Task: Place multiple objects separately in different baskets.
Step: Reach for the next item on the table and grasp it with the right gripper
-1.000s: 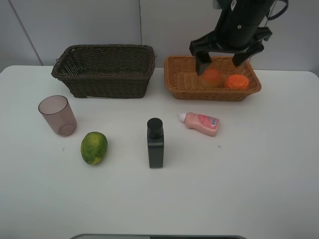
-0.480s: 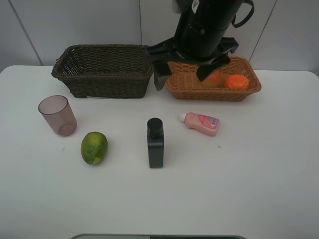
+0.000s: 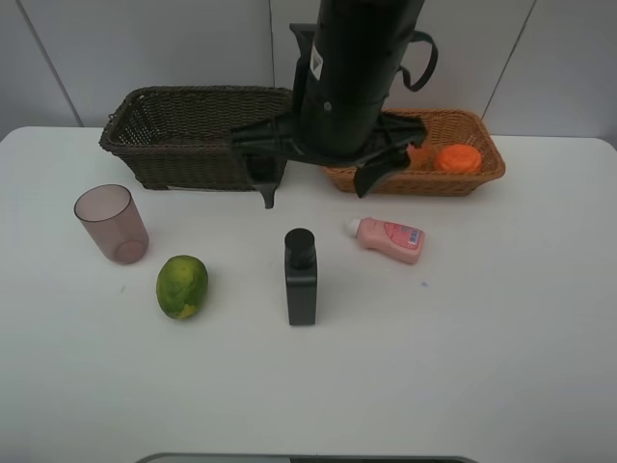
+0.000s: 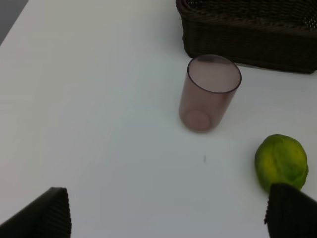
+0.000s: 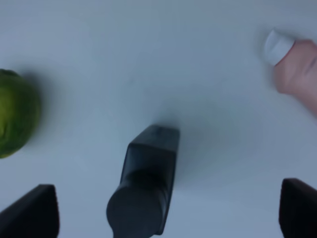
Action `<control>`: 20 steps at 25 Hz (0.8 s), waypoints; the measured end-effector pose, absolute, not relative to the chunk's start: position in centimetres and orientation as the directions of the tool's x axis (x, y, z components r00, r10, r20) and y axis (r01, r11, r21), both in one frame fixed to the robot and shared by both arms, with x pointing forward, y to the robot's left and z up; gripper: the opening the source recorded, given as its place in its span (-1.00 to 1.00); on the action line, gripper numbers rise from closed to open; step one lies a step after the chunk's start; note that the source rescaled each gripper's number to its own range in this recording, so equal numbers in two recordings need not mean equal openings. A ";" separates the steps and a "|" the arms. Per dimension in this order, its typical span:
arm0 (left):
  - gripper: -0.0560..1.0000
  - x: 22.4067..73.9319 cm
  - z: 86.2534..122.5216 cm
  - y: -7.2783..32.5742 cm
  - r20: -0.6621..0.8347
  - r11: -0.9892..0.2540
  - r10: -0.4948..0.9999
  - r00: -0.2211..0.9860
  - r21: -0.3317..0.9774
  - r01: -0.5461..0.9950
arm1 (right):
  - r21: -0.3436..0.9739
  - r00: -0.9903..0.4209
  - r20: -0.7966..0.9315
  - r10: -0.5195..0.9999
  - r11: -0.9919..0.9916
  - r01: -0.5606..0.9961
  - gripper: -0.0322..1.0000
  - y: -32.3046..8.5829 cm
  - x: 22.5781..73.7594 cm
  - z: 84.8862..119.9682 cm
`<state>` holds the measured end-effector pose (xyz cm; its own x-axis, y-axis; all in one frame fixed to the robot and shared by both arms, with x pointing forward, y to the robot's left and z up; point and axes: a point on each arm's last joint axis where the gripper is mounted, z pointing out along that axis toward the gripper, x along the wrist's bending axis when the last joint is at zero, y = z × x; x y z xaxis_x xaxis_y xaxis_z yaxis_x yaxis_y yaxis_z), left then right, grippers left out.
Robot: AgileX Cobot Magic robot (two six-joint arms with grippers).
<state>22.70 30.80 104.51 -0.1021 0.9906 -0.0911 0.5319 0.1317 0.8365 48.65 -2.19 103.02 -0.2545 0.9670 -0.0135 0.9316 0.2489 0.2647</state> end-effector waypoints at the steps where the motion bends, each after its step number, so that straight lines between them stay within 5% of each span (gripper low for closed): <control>1: 1.00 22.7 104.5 30.8 -0.091 0.132 0.991 -0.102 0.836 0.532 | 0.249 -0.256 -0.025 0.966 0.254 0.935 0.95 -1.9 48.5 102.4; 20: 1.00 22.7 104.5 30.8 -0.091 0.132 0.991 -0.102 0.836 0.532 | 0.133 -0.161 -0.079 0.984 0.170 0.976 0.95 0.6 49.2 94.6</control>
